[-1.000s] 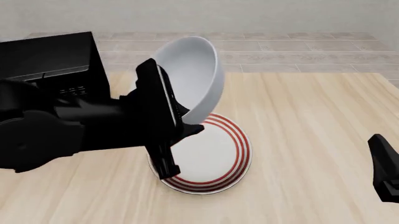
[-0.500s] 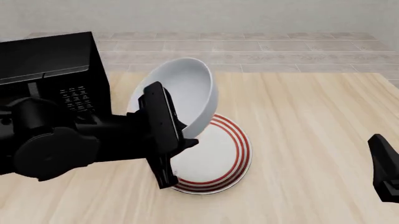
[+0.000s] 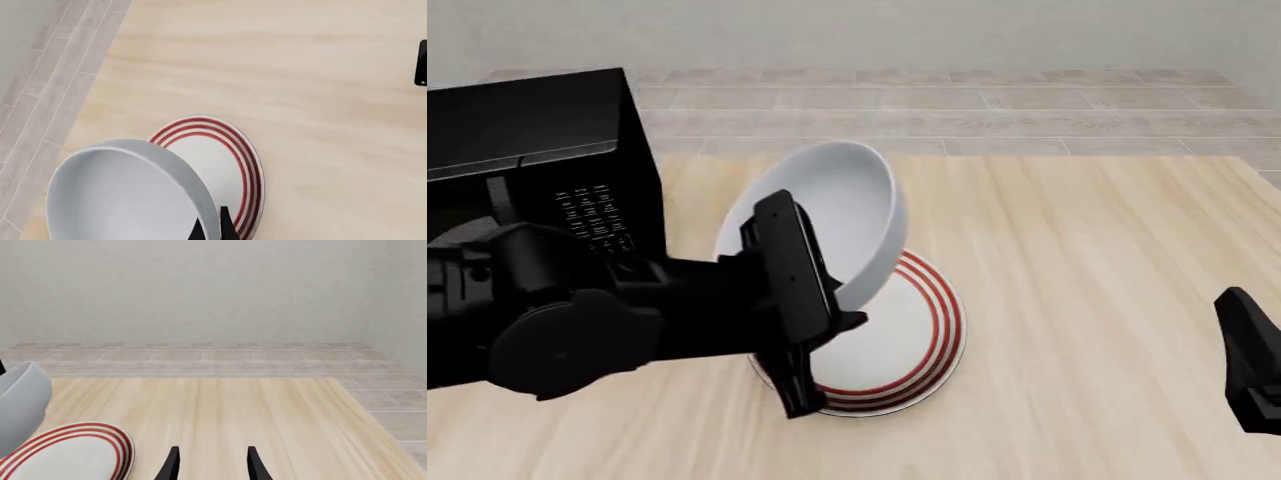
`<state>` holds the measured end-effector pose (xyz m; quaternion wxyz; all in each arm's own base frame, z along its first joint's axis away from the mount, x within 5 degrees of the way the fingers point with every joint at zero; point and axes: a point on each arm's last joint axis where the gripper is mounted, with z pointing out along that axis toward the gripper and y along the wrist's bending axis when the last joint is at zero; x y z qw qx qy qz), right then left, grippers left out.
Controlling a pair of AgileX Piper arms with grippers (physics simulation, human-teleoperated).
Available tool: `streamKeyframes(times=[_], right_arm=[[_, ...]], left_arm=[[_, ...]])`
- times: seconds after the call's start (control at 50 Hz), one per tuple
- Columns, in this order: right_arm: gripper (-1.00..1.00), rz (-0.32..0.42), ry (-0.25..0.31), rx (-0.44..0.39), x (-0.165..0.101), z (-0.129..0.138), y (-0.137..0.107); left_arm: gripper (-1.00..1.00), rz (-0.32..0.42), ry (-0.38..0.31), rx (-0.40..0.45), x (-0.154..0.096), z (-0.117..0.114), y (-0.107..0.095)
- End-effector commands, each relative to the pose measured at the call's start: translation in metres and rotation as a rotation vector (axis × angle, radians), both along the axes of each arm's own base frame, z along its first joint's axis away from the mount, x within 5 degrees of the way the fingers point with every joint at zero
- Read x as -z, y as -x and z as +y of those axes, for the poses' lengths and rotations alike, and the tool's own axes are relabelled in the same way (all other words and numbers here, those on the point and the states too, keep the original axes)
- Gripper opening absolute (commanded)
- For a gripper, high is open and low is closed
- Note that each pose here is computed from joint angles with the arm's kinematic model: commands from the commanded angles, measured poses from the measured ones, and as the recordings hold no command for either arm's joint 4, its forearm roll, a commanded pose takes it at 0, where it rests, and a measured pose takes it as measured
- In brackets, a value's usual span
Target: Pick up the white bowl and put it on the plate.
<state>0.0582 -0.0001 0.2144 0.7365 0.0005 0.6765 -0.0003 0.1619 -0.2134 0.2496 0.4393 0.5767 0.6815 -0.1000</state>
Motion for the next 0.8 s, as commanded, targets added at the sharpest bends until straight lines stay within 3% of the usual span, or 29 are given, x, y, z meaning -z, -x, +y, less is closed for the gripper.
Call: streamKeyframes(times=[0.02,0.8], right_arm=[[1.0,-0.001,0.0,-0.001,0.0,0.0,0.001],[1.0,-0.001,0.0,-0.001,0.0,0.0,0.001]], left_arm=[[-1.0,-0.022,0.002,0.019,-0.001,-0.006,-0.001],[-1.0,0.007,0.002,0.007,0.02,-0.018,-0.008]])
